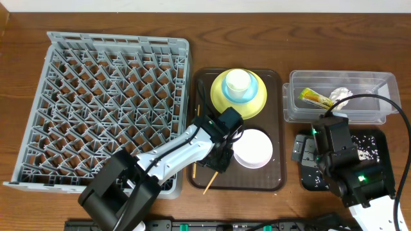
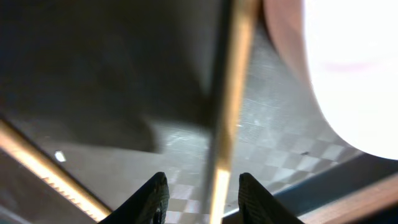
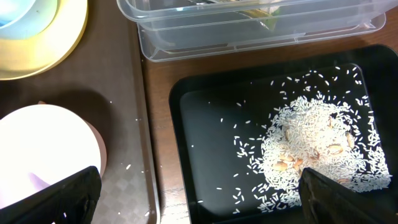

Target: Sort waste into correct bins and load items into the dishwasher

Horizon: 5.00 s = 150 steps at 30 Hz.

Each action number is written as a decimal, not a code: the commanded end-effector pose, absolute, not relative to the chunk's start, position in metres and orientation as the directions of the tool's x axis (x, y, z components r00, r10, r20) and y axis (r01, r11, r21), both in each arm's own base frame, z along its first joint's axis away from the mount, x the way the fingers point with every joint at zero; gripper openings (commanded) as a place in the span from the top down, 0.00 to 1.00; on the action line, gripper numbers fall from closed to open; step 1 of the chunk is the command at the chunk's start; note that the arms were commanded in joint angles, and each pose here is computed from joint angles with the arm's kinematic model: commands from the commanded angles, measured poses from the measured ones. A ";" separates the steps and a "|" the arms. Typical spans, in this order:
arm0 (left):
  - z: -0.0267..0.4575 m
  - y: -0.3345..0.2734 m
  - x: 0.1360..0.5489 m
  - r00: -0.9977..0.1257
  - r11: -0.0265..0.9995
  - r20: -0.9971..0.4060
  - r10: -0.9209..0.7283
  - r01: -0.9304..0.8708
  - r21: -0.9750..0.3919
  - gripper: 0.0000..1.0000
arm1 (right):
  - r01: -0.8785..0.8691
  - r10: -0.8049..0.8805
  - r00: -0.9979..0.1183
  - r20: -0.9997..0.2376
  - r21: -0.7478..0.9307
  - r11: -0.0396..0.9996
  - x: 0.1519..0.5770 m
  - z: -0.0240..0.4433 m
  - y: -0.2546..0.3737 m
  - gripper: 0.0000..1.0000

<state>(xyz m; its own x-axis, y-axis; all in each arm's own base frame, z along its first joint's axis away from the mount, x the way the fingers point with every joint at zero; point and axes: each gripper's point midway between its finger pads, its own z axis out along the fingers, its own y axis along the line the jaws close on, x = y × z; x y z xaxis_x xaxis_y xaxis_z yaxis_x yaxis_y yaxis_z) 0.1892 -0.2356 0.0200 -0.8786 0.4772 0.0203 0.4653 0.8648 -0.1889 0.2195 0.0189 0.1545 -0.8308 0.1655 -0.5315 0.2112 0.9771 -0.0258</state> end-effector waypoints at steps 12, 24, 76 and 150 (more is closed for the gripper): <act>0.011 -0.248 0.189 -0.842 0.820 -0.045 0.537 0.534 -0.207 0.59 | 0.222 0.171 -0.823 -0.542 -0.031 0.974 0.222 0.159 0.016 0.01; -0.006 -0.232 0.191 -0.850 0.840 -0.055 0.524 0.527 -0.133 0.67 | 0.222 0.171 -0.823 -0.542 -0.031 0.974 0.222 0.159 0.016 0.01; 0.148 -0.107 0.309 -0.828 0.996 -0.558 0.056 0.087 -0.030 0.92 | 0.222 0.171 -0.823 -0.542 -0.031 0.974 0.222 0.159 0.016 0.01; 0.013 -0.181 0.279 -0.942 0.989 -0.305 0.137 0.111 0.101 0.59 | 0.222 0.171 -0.823 -0.542 -0.031 0.974 0.222 0.159 0.016 0.01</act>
<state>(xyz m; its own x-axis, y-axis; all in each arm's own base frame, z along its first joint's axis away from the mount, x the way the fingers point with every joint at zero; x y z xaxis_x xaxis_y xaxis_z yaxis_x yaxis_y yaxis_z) 0.2762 -0.1835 0.0148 -0.9443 0.1415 -0.2970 0.1239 0.9893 0.0776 0.2195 0.0189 0.1545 -0.8308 0.1655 -0.5315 0.2112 0.9771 -0.0258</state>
